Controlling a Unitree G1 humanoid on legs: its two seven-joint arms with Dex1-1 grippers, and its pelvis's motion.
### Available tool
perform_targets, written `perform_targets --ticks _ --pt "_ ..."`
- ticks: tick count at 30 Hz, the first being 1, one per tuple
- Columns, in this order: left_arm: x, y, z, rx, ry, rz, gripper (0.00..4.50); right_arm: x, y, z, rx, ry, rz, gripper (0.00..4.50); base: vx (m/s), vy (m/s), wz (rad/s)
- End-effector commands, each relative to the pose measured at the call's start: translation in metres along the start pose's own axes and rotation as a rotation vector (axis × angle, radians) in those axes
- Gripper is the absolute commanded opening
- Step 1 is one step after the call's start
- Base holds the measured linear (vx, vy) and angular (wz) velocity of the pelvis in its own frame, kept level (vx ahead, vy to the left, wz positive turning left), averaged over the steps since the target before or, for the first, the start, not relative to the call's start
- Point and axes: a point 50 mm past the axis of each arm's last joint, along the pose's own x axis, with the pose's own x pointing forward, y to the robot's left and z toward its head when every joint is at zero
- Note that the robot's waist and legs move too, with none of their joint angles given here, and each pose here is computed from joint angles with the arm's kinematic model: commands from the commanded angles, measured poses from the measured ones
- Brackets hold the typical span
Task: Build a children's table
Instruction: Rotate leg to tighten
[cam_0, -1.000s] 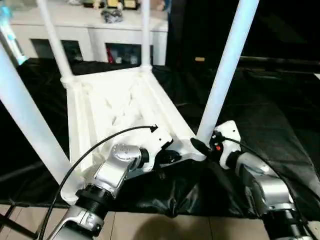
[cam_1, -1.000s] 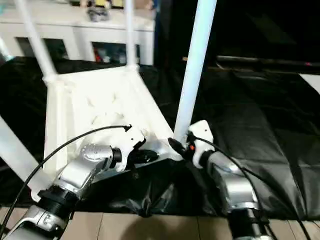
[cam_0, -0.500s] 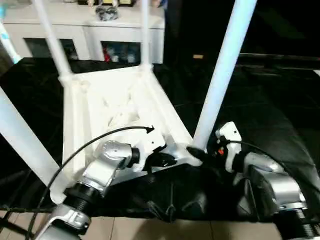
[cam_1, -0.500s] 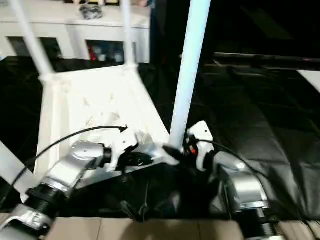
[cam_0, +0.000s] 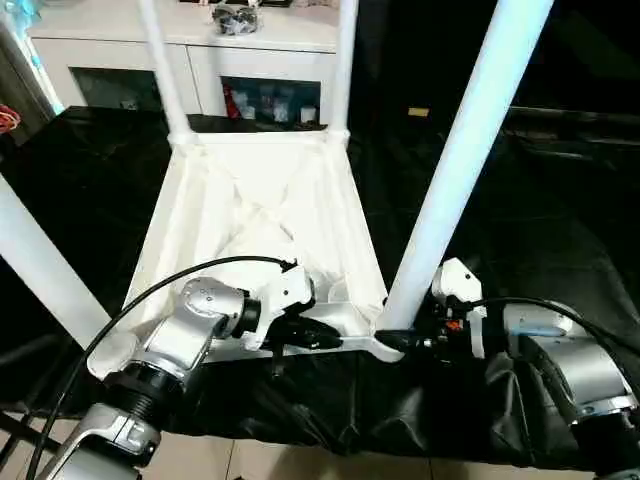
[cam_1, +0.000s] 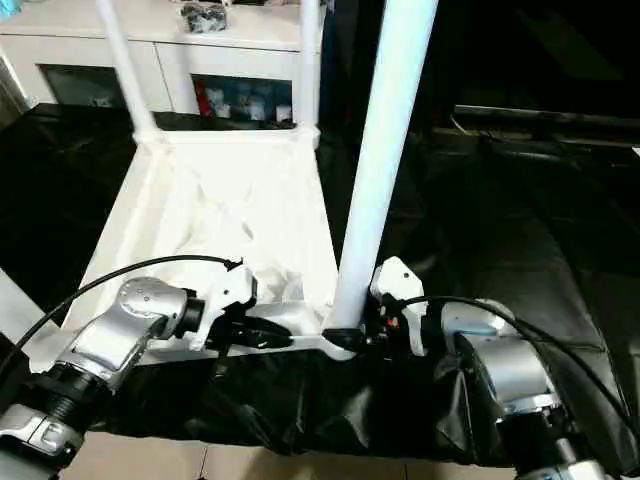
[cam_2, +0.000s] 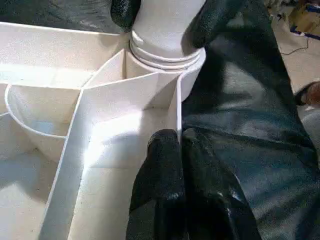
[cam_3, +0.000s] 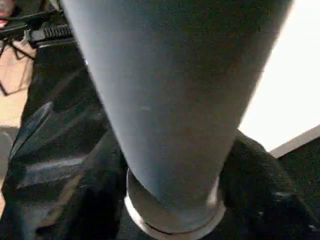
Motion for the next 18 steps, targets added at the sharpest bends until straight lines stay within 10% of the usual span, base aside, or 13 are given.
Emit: perform_targets --ticks 1,12,18 --pt "-0.001 0.005 0.007 0.017 -0.013 0.009 0.0 0.014 0.017 -0.014 0.032 0.053 0.159 2.27 0.0 0.0 0.0" --pt "0.004 0.008 0.009 -0.024 -0.039 0.051 0.0 0.022 0.024 -0.019 0.051 0.04 0.15 2.01 0.0 0.0 0.0" --pt "0.027 0.008 0.019 -0.064 -0.09 0.185 0.0 0.052 0.019 -0.019 0.186 -0.094 -0.173 2.0 -0.017 0.0 -0.01"
